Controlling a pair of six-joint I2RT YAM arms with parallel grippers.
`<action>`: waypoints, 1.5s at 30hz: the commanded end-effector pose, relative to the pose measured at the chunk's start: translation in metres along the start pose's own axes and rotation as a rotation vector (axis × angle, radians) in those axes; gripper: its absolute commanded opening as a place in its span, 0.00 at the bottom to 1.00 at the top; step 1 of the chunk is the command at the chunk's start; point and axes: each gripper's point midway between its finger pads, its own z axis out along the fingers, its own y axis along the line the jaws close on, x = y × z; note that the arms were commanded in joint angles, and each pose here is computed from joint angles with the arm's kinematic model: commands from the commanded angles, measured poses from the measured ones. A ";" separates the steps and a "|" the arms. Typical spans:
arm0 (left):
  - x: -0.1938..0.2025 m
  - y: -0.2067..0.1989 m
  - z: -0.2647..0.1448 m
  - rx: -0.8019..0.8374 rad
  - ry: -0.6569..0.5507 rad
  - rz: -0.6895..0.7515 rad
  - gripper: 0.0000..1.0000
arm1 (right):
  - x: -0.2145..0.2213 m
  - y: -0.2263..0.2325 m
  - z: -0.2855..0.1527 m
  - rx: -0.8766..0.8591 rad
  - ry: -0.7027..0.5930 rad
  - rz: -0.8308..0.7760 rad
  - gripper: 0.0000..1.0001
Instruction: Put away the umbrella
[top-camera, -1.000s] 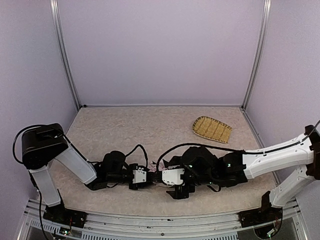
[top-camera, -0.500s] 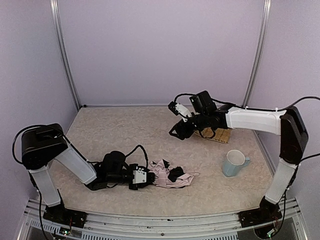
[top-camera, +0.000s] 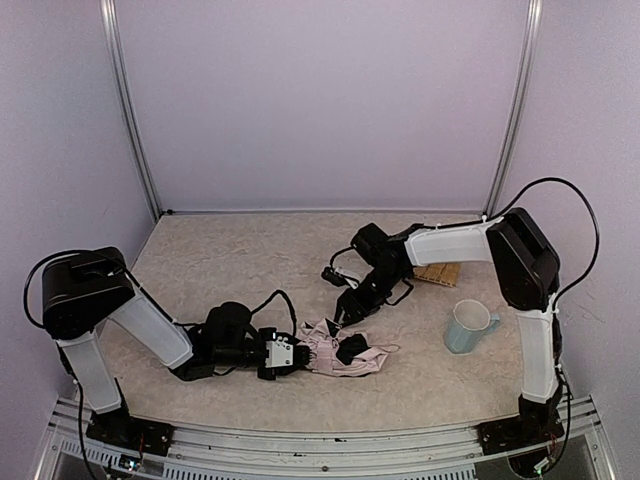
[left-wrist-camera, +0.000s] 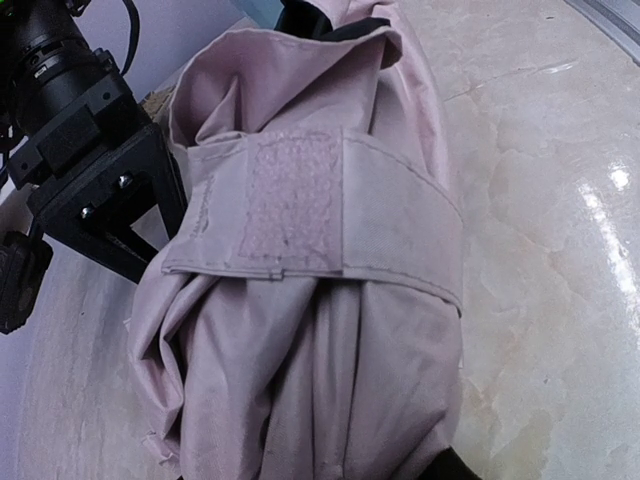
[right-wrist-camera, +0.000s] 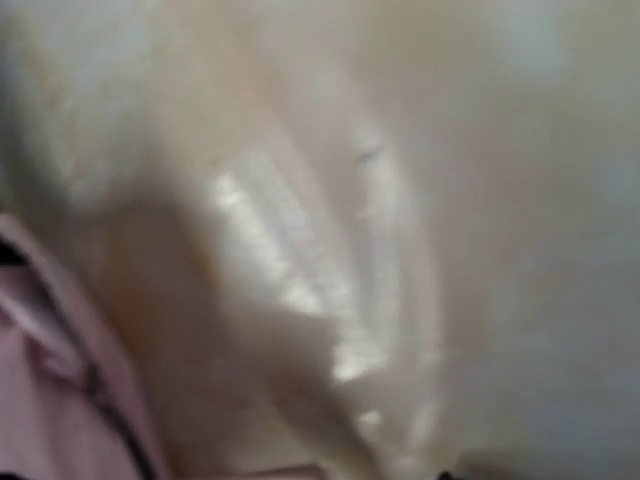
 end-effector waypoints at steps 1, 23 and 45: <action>0.049 -0.063 -0.010 0.210 0.182 -0.063 0.00 | 0.025 0.026 0.018 -0.153 0.096 0.061 0.46; 0.032 -0.091 -0.021 0.358 0.143 -0.104 0.00 | -0.087 0.001 -0.053 -0.050 -0.376 -0.036 0.00; 0.069 -0.041 0.014 0.351 0.312 -0.544 0.00 | -0.083 0.085 -0.106 -0.149 -0.441 -0.103 0.00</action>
